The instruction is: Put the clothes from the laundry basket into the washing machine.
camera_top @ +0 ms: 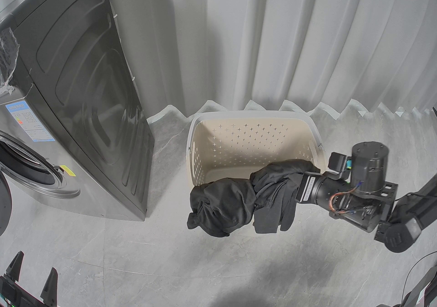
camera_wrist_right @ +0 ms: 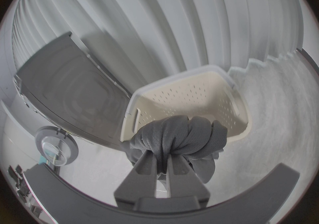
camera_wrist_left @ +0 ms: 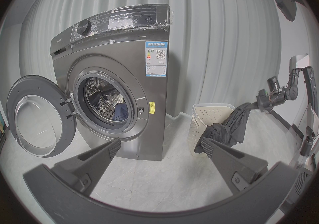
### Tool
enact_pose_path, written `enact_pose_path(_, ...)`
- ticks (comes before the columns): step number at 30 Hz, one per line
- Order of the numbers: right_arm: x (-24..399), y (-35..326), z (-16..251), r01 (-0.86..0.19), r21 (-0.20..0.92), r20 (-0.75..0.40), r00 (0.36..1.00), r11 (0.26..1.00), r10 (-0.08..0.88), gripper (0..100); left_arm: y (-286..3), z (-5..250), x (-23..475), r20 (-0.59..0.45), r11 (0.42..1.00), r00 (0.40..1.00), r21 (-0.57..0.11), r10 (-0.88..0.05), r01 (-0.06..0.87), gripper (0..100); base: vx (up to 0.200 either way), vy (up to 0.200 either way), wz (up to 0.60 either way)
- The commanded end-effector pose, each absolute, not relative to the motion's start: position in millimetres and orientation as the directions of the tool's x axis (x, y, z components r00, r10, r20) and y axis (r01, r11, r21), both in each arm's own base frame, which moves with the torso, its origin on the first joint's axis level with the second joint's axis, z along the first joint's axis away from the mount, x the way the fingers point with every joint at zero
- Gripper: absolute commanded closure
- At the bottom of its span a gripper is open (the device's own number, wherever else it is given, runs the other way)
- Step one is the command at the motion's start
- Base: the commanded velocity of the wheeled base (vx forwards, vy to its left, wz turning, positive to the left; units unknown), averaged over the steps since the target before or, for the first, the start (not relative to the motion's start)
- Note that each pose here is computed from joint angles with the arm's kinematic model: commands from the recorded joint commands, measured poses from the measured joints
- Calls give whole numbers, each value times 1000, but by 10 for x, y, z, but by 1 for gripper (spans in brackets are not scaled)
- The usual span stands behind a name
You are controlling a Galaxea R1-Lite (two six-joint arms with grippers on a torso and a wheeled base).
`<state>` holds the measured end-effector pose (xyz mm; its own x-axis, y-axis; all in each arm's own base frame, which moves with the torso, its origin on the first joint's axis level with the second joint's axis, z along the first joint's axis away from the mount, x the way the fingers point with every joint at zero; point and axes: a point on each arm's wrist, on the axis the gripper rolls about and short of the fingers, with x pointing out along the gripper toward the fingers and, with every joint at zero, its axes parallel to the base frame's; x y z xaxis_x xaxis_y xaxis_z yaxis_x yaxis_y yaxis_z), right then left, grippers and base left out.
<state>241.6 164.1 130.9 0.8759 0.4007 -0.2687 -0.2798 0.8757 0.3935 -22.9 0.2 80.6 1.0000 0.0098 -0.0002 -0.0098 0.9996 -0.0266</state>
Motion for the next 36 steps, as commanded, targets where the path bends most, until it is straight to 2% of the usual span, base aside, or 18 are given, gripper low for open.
enact_pose_path(1, 2053, 1479, 1761, -360, 430, -115, 888, 828, 446, 100, 1, 757, -229, 0, 1000, 1000, -26, 9, -9, 0, 0, 0, 0)
enact_pose_path(5, 1866, 1454, 1971, -439, 383, -30, 873, 813, 486, 100, 1, 757, -229, 0, 1000, 1000, -20, 9, -9, 0, 0, 0, 0)
enact_pose_path(8, 1672, 1459, 2125, -517, 375, 36, 838, 770, 545, 100, 1, 757, -229, 0, 1000, 1000, -18, 8, -8, 0, 0, 0, 0)
enact_pose_path(12, 1549, 1396, 2255, -562, 345, 96, 818, 752, 568, 100, 1, 757, -229, 0, 1000, 1000, -14, 6, -6, 0, 0, 0, 0)
enact_pose_path(16, 1426, 1325, 2328, -631, 295, 137, 771, 717, 622, 100, 1, 757, -229, 0, 1000, 1000, -14, 6, -6, 0, -50, 0, 0)
enact_pose_path(33, 1411, 1317, 2299, -629, 270, 127, 774, 729, 620, 100, 1, 757, -229, 0, 1000, 1000, -15, 3, -3, 0, -200, 0, 0)
enact_pose_path(36, 1412, 1319, 2273, -628, 270, 117, 774, 730, 622, 100, 1, 757, -229, 0, 1000, 1000, -15, 5, -5, 0, 0, 0, 0)
